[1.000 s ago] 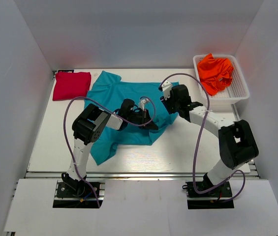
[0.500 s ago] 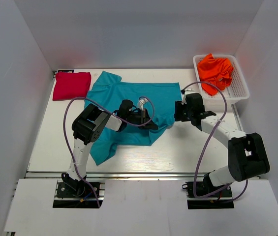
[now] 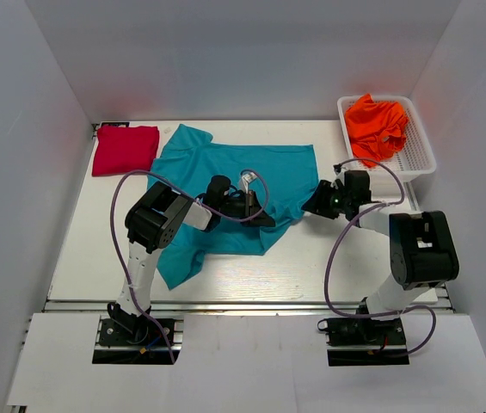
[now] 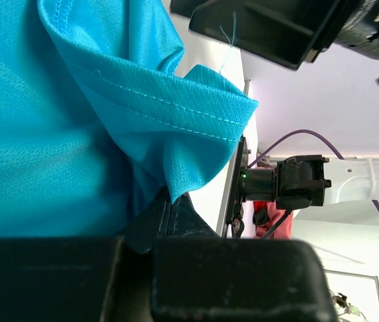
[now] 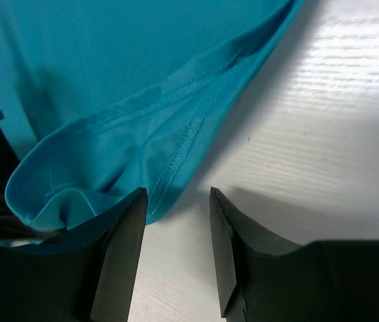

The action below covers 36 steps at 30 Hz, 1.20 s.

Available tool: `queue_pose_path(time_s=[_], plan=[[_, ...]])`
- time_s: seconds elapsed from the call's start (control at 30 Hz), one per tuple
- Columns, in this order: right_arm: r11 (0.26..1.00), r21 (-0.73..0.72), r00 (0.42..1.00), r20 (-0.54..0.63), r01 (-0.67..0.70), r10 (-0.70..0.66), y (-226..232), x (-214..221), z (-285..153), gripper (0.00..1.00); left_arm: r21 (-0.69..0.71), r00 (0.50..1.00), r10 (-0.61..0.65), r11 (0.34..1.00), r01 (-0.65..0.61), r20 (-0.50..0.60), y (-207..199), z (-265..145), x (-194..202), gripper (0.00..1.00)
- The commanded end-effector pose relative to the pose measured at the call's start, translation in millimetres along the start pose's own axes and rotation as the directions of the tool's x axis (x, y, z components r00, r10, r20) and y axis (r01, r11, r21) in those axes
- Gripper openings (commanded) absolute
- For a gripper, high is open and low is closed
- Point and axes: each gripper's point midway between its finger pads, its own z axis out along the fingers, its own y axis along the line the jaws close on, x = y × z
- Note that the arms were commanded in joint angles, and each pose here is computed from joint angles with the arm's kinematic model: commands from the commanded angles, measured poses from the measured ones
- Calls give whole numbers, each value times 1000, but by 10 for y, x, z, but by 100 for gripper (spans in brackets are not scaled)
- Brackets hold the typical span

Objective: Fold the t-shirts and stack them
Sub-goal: Flatten out the tshirt

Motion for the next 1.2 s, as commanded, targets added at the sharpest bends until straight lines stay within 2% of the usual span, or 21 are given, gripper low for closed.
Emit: queue_pose_path(time_s=[0.0, 0.33, 0.6, 0.83, 1.03, 1.17], plan=[[985, -166, 999, 23, -39, 44, 222, -47, -31, 48, 26, 999, 37, 999, -38, 10, -129, -42, -47, 0], [971, -204, 992, -9, -126, 127, 131, 31, 57, 48, 31, 999, 45, 999, -45, 14, -140, -42, -56, 0], [963, -145, 974, -35, -227, 224, -43, 150, 122, 50, 20, 999, 37, 999, -38, 19, -97, -53, -24, 0], [939, -217, 963, -24, -268, 269, 30, 110, 175, 48, 20, 999, 37, 999, -38, 19, -97, -53, -24, 0], [936, -227, 962, -22, -270, 272, 41, 92, 198, 31, 20, 999, 37, 999, -38, 19, -97, -53, -24, 0], [933, -254, 965, -10, -256, 262, 80, 60, 161, 11, 15, 999, 46, 999, -47, 26, -85, -50, -38, 0]])
